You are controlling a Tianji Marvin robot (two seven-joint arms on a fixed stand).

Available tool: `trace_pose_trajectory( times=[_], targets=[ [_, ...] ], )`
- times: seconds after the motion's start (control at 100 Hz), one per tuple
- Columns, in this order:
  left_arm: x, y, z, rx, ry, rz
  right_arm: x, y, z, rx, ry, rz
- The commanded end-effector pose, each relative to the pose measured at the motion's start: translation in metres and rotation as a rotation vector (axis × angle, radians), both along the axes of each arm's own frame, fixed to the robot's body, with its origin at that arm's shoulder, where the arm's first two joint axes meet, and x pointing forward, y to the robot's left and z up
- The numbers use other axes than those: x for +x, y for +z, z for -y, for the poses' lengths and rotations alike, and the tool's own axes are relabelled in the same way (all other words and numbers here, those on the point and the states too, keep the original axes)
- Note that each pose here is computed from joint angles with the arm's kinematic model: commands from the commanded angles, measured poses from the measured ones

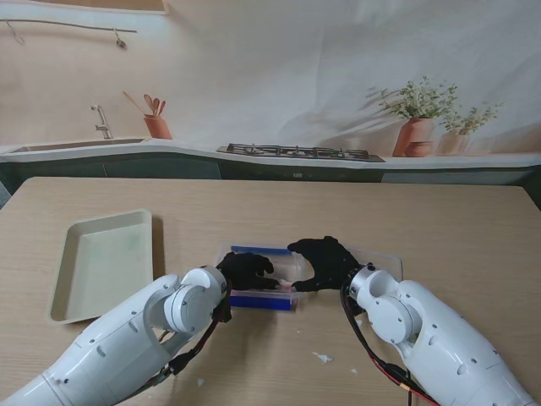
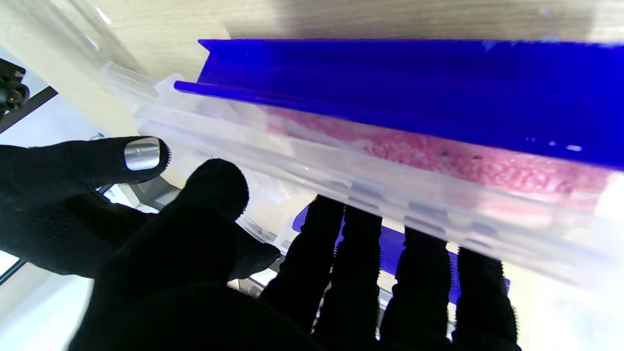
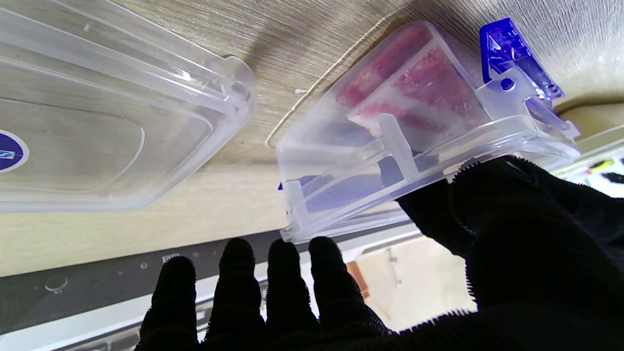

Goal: Separate the bacon slices onto the tray

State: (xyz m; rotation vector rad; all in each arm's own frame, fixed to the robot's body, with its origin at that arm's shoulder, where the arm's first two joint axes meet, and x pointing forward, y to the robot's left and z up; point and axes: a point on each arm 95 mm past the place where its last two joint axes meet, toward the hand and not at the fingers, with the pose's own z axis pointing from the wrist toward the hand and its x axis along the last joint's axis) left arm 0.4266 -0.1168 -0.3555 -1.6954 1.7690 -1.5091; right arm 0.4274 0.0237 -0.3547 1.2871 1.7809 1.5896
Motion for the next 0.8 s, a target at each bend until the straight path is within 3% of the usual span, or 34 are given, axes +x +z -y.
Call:
trace_pose_trajectory(
  times=[0.0,0.58,0.79],
  targets=[
    [-0.0048,0.0,0.006,-0.013,-0.006,-0.01,-0.0032,-0.0049,-0.0034,-0.004,0.004,-0.022],
    [-0.0053,0.0018,0.005,0.028,-0.019,0.027,-0.0032,-0.0051,-0.0038,-0.004,0.004,-0.024],
    [-0.0051,0.0045,0.0049,0.047,-0.023,0.074,-0.0031,-0.005,-0.0037,-0.004,0.004,-0.022]
  ],
)
